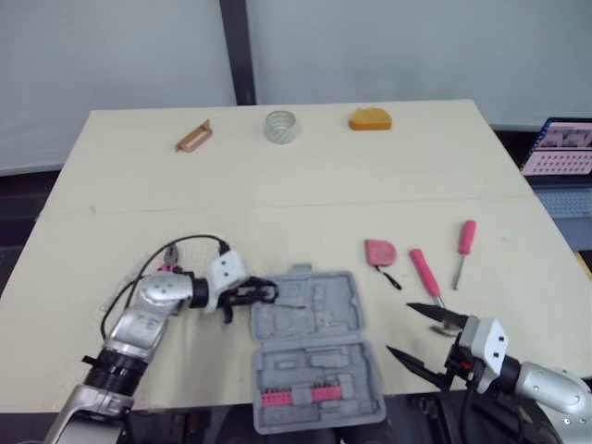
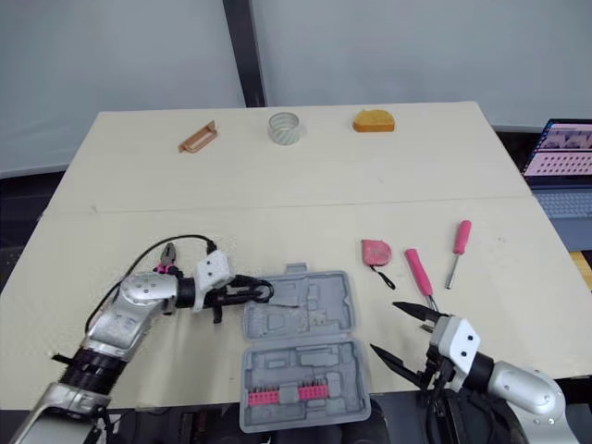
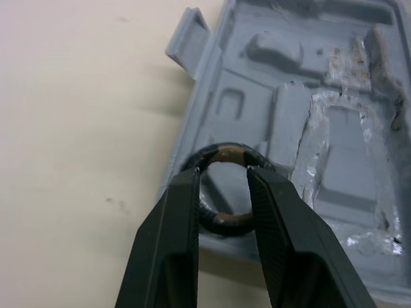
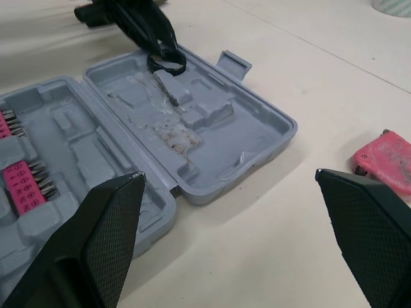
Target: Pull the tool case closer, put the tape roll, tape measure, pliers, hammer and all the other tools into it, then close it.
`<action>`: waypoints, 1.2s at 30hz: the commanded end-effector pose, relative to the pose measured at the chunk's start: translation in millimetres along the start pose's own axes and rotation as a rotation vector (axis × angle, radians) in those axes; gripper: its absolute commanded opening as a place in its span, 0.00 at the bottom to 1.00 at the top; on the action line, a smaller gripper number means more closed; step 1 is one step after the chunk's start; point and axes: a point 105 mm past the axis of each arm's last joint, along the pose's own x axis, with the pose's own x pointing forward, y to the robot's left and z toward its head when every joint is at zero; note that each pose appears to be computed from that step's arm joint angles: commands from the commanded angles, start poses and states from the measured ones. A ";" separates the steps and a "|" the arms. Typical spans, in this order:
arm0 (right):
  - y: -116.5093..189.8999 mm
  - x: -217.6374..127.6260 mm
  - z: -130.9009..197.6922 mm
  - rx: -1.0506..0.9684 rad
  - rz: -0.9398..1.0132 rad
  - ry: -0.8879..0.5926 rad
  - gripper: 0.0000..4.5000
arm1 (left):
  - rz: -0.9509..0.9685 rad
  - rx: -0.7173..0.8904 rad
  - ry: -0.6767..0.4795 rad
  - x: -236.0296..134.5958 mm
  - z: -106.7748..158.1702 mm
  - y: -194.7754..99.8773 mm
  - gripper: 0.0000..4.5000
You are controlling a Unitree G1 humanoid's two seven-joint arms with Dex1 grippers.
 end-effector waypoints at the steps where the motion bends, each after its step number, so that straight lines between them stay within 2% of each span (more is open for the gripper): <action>1: -7.4 -2.7 3.0 -0.013 -0.038 -0.003 1.00 | 0.028 -0.012 -0.079 -35.7 33.0 2.4 0.29; 2: -8.3 -3.1 2.2 -0.009 -0.041 0.002 1.00 | 0.023 -0.024 -0.072 -42.4 33.2 -1.8 0.29; 6: -7.4 2.1 -3.1 0.011 -0.035 0.039 1.00 | 0.087 -0.074 0.016 -77.3 1.3 -27.9 0.29; 9: -1.8 1.8 -6.2 0.030 -0.020 0.062 1.00 | 0.118 -0.195 0.073 -102.9 -28.5 -54.2 0.29; 12: 4.8 0.5 -9.3 0.033 -0.001 0.090 1.00 | 0.152 -0.247 0.111 -117.5 -45.5 -75.6 0.29; 15: 11.2 -1.2 -13.0 0.053 0.017 0.119 1.00 | 0.167 -0.294 0.127 -125.8 -54.9 -95.1 0.47; 20: 12.6 -2.8 -13.6 0.056 0.011 0.133 1.00 | 0.171 -0.305 0.140 -132.2 -61.7 -116.8 0.99; 24: 9.8 -1.5 -11.2 0.045 0.009 0.136 1.00 | 0.179 -0.288 0.154 -133.6 -65.5 -122.4 0.99; 29: -1.5 -1.5 -9.3 0.025 -0.047 0.140 1.00 | 0.112 -0.286 0.092 -125.0 -56.1 -117.5 0.99; 33: -26.1 10.9 2.3 0.006 -0.205 0.179 1.00 | 0.046 -0.214 -0.100 -105.2 -11.2 -92.8 0.99; 36: -26.4 25.8 -1.3 0.077 -0.261 0.239 1.00 | -0.013 -0.167 -0.153 -95.1 3.2 -93.9 0.99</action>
